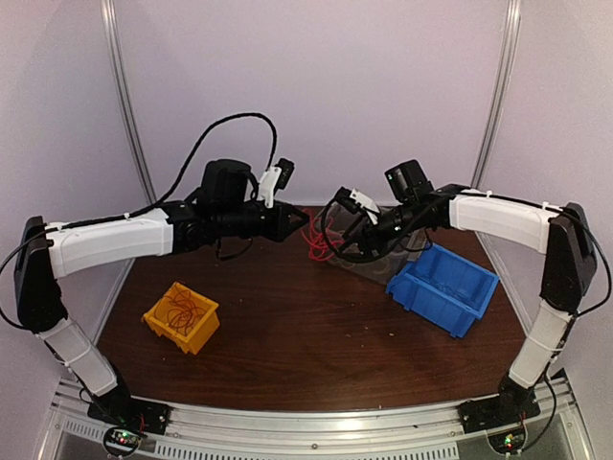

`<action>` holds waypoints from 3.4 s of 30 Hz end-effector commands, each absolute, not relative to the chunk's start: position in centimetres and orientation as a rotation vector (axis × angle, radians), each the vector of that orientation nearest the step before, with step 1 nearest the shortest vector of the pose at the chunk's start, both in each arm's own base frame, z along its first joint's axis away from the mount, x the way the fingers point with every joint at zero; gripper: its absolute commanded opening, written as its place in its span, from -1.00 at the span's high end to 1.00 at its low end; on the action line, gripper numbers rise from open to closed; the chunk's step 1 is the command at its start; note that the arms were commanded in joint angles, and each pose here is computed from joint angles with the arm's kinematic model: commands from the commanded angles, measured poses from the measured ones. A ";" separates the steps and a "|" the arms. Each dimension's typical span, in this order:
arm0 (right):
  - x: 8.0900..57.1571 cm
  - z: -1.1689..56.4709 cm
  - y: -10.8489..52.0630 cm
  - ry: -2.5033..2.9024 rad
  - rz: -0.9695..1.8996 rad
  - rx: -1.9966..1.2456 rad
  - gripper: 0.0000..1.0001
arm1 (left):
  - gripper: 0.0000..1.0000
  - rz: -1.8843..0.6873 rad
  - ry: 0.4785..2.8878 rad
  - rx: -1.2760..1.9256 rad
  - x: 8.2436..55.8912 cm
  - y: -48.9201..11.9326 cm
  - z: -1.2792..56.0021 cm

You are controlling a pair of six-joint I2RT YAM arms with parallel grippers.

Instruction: Untangle the cables

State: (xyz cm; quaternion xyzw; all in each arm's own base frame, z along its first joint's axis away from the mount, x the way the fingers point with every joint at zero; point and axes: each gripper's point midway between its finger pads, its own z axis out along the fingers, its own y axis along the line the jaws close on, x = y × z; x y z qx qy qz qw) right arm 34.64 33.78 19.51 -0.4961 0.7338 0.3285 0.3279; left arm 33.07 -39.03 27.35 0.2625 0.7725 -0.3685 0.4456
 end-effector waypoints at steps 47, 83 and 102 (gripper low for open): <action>29.7 32.8 35.8 1.688 1.060 -1.294 1.00 | 0.00 -0.988 1.596 0.520 25.1 -33.9 24.1; 28.4 33.5 36.0 1.661 1.136 -1.269 1.00 | 0.09 -1.269 1.434 0.260 30.5 -42.6 23.5; 28.2 34.9 35.9 1.626 1.182 -1.241 1.00 | 0.53 -1.307 1.525 0.293 32.3 -46.5 19.9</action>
